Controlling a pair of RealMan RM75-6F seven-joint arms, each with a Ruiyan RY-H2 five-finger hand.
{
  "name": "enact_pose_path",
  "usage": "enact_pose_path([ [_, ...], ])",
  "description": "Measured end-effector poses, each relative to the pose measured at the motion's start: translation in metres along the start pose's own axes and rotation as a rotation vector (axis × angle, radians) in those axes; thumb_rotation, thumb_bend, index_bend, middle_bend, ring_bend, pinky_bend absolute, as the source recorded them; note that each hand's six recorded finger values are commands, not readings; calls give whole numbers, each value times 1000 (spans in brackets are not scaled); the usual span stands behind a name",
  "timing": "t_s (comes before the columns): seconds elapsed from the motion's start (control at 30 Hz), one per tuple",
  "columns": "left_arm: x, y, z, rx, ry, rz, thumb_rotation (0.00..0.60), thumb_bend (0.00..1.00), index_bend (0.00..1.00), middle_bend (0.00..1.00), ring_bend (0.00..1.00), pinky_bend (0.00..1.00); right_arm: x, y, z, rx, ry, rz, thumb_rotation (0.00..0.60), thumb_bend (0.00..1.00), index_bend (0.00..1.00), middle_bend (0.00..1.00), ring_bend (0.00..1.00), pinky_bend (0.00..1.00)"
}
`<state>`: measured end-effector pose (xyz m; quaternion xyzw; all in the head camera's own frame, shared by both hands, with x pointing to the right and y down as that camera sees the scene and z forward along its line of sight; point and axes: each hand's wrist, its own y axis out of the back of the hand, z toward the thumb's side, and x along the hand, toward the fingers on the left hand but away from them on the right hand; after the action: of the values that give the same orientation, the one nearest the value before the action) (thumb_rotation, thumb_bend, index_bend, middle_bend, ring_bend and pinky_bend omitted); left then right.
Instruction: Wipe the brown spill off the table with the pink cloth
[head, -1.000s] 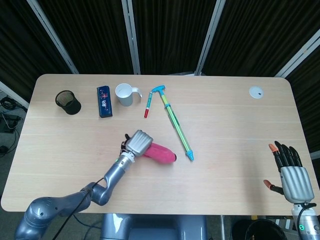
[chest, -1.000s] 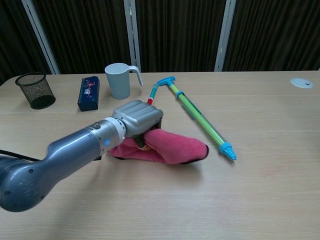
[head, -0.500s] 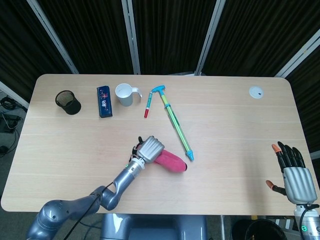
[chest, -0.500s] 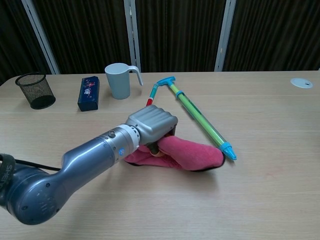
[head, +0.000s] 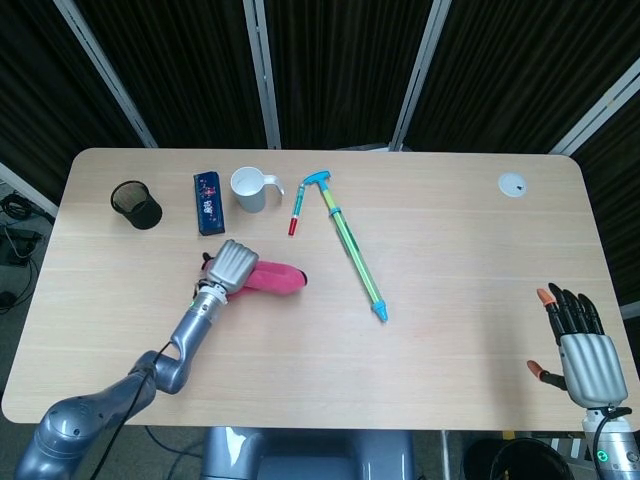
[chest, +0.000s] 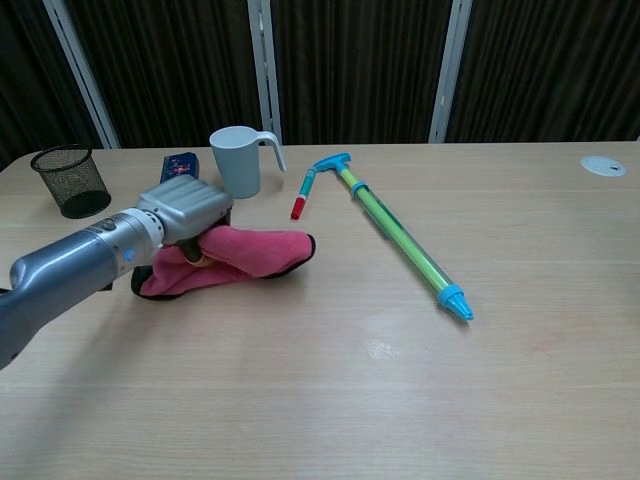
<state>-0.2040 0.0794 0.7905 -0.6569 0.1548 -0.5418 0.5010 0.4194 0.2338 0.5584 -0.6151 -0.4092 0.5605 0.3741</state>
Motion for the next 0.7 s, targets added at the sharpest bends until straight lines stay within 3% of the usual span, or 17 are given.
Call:
enact_pose_path([
  [0.33, -24, 26, -40, -173, 43, 113, 600, 358, 850, 608, 556, 550, -1, -1, 3, 7, 8, 3, 600, 0, 0, 0, 0, 0],
  [0.7, -78, 83, -102, -266, 108, 257, 600, 351, 845, 580, 538, 546, 0, -1, 2, 6, 6, 3, 600, 0, 0, 0, 0, 0],
])
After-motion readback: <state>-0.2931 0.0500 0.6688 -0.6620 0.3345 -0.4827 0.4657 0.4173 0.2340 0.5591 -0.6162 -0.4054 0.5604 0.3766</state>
